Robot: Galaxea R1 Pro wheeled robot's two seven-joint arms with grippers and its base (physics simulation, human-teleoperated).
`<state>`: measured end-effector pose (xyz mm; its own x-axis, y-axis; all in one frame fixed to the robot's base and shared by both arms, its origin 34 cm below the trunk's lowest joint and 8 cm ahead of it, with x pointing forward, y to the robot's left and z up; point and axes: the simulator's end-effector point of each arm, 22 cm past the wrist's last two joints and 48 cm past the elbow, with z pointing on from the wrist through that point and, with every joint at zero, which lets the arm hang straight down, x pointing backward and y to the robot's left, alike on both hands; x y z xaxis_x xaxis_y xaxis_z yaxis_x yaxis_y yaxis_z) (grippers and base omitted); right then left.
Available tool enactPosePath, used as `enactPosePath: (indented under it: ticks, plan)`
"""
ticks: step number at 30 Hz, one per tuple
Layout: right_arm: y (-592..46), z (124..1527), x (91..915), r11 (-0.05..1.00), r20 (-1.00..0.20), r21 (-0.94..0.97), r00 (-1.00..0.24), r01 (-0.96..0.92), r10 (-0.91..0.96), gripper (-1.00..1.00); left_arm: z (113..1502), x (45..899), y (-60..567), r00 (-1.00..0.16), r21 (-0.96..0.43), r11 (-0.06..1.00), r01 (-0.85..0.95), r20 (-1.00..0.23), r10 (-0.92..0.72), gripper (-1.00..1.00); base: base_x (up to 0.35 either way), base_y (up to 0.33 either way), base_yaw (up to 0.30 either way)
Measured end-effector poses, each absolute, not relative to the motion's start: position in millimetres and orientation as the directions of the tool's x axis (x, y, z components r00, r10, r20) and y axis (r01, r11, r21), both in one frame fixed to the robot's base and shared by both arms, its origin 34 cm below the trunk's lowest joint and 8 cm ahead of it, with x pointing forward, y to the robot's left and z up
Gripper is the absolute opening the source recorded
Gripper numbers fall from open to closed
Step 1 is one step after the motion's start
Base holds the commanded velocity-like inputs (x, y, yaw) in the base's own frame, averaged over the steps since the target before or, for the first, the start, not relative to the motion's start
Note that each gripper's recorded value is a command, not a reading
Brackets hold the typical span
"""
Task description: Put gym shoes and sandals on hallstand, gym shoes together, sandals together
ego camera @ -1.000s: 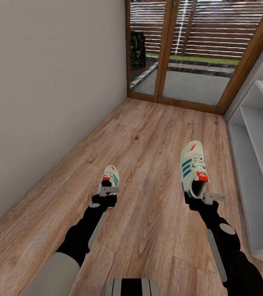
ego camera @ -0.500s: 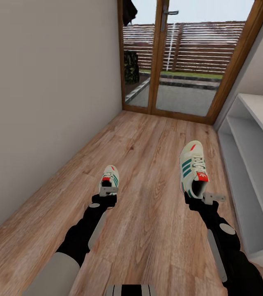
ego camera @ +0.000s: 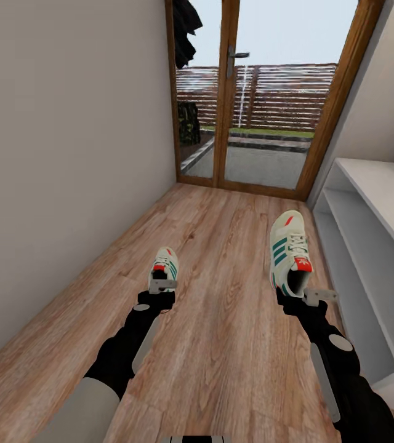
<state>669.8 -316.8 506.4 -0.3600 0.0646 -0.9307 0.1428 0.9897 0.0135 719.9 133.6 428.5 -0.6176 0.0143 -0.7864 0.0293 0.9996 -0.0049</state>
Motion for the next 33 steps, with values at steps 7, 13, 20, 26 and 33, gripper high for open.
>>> enactPosePath:
  ticks: [7, 13, 20, 26, 33]
  plan:
    - [-316.8, 530.6, 669.5, 0.990, -0.944, 0.019, -0.323, 0.142, 0.065, -1.00, 454.7, 722.6, 133.7, -0.586, -0.003, 1.000, 0.029, -0.810, 0.014, -1.00, 0.000, 0.000, -0.097]
    - [-316.8, 551.0, 669.3, 0.990, -0.954, 0.024, -0.294, 0.141, 0.065, -1.00, 476.8, 724.6, 133.6, -0.561, -0.003, 1.000, 0.030, -0.828, 0.014, -1.00, 0.000, 0.000, -0.097]
    - [-316.8, 559.8, 669.5, 0.990, -0.957, 0.025, -0.284, 0.141, 0.065, -1.00, 486.1, 725.7, 133.6, -0.552, -0.003, 1.000, 0.030, -0.834, 0.014, -1.00, 0.000, 0.000, -0.096]
    - [-316.7, 565.4, 669.2, 0.990, -0.959, 0.027, -0.274, 0.141, 0.065, -1.00, 492.9, 726.2, 132.8, -0.543, -0.003, 1.000, 0.031, -0.840, 0.014, -1.00, 0.000, 0.000, -0.096]
    - [-316.8, 570.1, 668.7, 0.990, -0.962, 0.028, -0.267, 0.141, 0.065, -1.00, 497.6, 726.2, 133.7, -0.537, -0.003, 1.000, 0.030, -0.843, 0.014, -1.00, 0.100, 0.098, -0.046]
